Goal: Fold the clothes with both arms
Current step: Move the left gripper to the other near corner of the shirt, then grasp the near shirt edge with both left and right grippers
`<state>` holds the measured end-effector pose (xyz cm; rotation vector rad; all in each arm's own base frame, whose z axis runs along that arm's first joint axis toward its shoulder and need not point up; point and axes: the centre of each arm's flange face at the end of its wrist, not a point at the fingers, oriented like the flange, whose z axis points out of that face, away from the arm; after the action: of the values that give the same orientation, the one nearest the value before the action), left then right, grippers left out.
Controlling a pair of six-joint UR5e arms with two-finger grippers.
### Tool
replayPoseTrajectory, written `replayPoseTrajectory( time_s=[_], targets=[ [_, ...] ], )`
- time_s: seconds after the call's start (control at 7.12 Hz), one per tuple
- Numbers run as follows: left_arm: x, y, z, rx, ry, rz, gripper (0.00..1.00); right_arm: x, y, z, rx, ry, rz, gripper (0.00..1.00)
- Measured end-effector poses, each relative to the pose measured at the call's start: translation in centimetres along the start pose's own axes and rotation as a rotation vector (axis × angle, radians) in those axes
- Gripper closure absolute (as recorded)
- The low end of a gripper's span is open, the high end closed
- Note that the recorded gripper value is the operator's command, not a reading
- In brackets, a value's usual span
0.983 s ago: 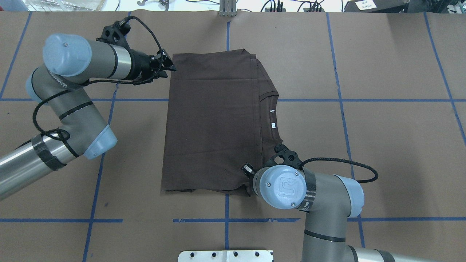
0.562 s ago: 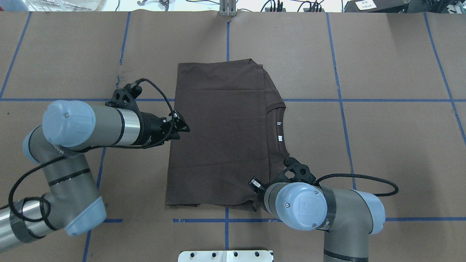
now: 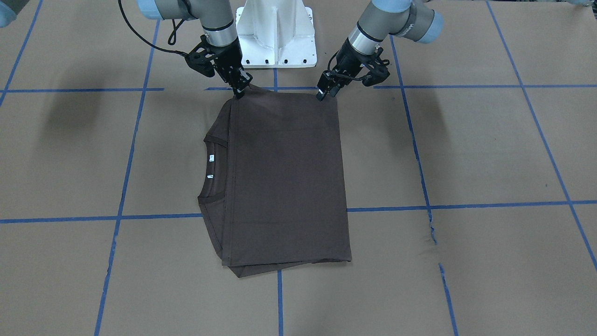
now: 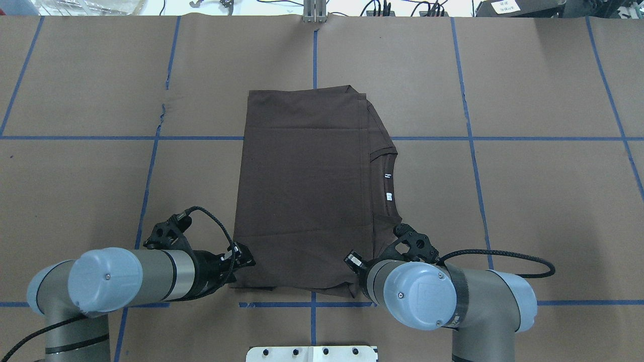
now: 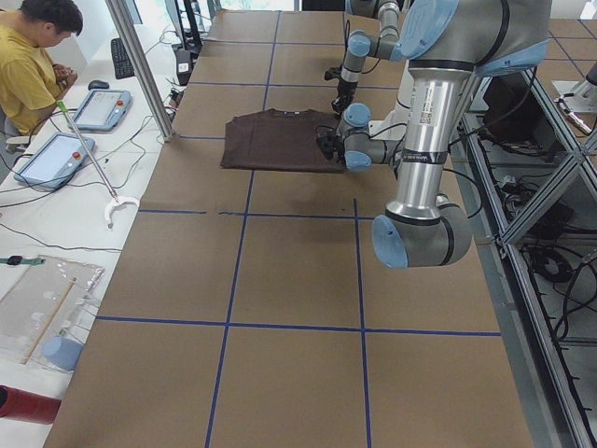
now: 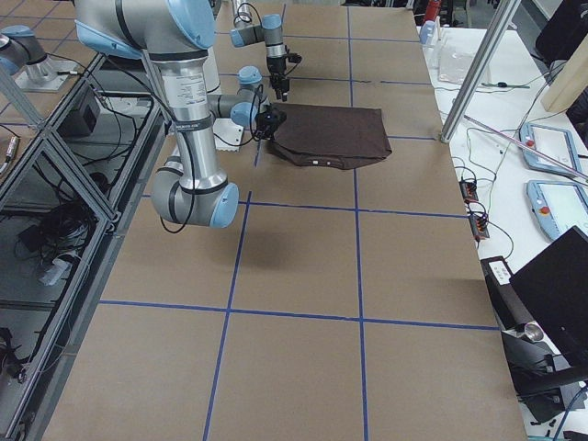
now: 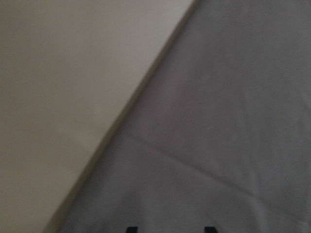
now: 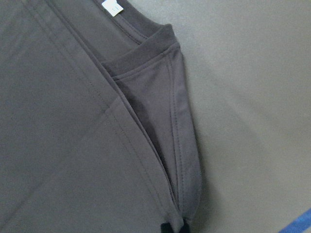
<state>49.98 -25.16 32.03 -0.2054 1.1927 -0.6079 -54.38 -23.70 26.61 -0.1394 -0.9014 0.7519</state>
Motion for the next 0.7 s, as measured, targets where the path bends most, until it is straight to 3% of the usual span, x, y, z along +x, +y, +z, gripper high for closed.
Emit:
replayPoseTrajectory(
  time_s=[0.28, 0.42, 0.7],
  targets=[
    [-2.2, 1.2, 1.2, 0.029, -0.044, 0.006, 0.44, 0.0, 0.0, 0.0, 0.0, 0.001, 0.0, 1.0],
    [-2.5, 1.4, 1.4, 0.038, -0.057, 0.008, 0.53, 0.0, 0.0, 0.0, 0.001, 0.001, 0.0, 1.0],
    [-2.8, 1.4, 1.6, 0.05, -0.063, 0.01, 1.0, 0.0, 0.0, 0.0, 0.001, -0.001, 0.0, 1.0]
  ],
)
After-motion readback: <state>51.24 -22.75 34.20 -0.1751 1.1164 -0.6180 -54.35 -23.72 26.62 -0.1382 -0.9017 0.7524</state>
